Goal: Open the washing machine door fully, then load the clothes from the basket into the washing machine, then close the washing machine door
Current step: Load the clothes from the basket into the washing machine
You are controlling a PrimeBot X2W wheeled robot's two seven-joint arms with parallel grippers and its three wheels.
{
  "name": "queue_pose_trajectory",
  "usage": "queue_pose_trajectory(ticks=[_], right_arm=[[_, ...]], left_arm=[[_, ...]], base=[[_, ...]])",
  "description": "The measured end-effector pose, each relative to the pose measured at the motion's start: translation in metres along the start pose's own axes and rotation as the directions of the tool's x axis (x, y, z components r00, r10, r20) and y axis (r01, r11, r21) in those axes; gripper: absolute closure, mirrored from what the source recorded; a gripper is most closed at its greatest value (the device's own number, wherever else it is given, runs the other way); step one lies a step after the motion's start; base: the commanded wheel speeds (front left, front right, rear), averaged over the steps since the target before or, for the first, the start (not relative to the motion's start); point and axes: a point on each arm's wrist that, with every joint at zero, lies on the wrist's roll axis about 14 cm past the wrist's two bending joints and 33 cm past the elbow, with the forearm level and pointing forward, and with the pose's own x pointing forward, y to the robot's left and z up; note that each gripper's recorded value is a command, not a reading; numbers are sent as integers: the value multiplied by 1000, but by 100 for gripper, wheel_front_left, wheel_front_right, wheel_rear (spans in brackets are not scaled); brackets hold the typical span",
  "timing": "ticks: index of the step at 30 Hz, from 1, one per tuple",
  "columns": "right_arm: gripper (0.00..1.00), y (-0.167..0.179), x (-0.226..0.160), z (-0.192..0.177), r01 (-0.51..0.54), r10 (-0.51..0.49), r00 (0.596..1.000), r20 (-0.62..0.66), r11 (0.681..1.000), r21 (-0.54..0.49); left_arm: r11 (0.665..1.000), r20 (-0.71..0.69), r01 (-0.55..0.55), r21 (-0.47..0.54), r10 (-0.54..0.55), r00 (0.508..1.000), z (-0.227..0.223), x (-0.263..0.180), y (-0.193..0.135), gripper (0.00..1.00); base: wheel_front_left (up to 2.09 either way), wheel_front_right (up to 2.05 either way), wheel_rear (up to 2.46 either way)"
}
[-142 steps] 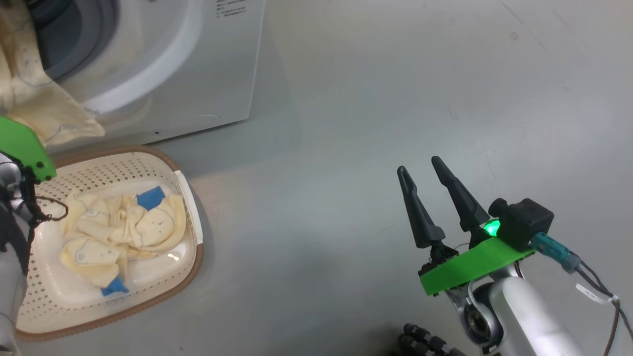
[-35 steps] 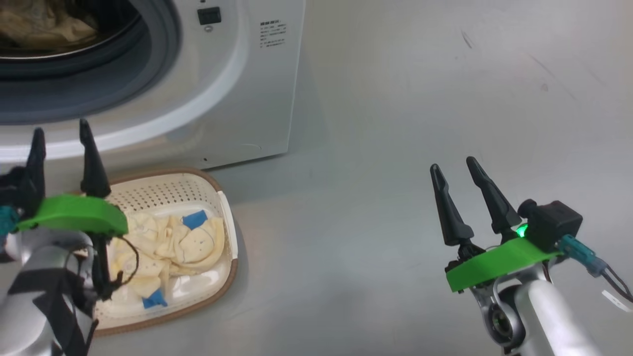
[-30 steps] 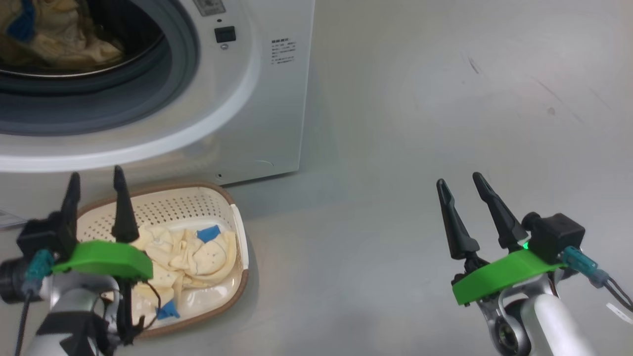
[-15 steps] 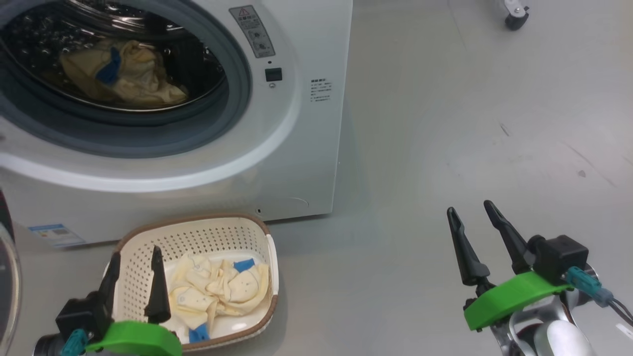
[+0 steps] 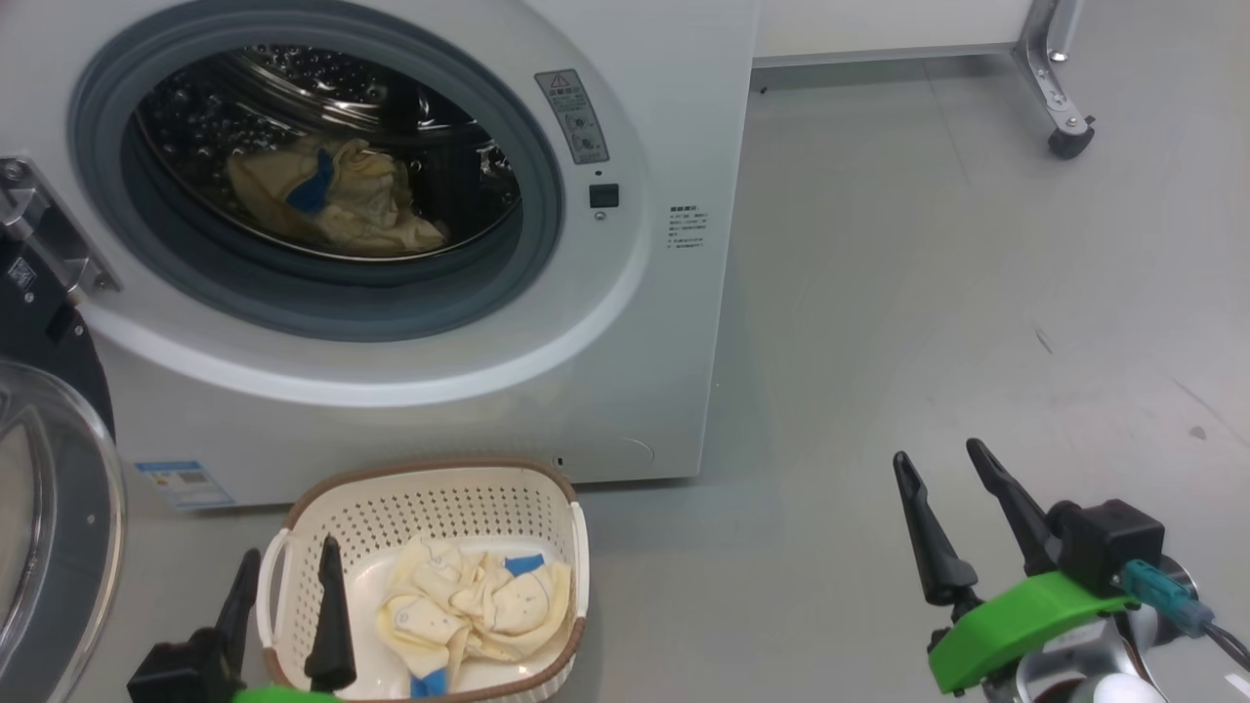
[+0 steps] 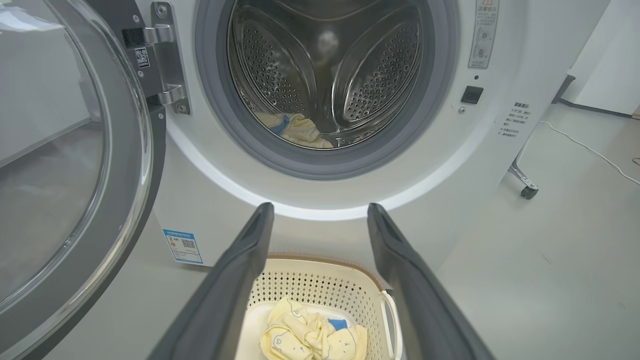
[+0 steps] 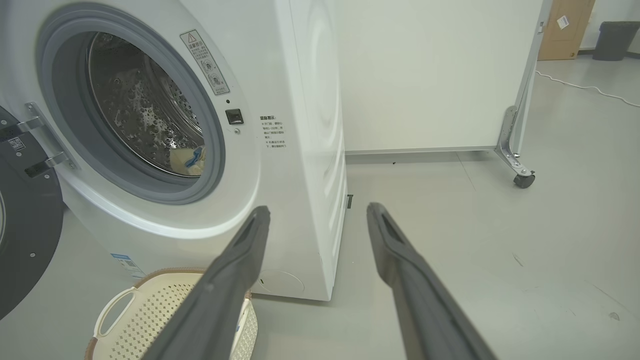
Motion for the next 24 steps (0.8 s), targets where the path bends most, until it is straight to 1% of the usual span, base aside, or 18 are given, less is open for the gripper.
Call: queue_pose_trajectory(ticks=[5, 12, 24], right_arm=[[0, 3, -3, 2, -8, 8, 1000, -3, 1000, -6], [0, 2, -5, 7, -4, 4, 1000, 13, 1000, -8], [0, 1, -5, 0, -1, 1, 1000, -12, 1000, -5]], left_arm=[[1000, 11, -8, -12, 8, 1000, 3, -8, 0, 0], [1000, 16, -6, -14, 6, 1000, 5, -8, -1, 0], [1000, 3, -11, -17, 11, 1000, 0, -7, 0, 0]], base=[[0, 0, 0], [0, 0, 0], [0, 0, 0]])
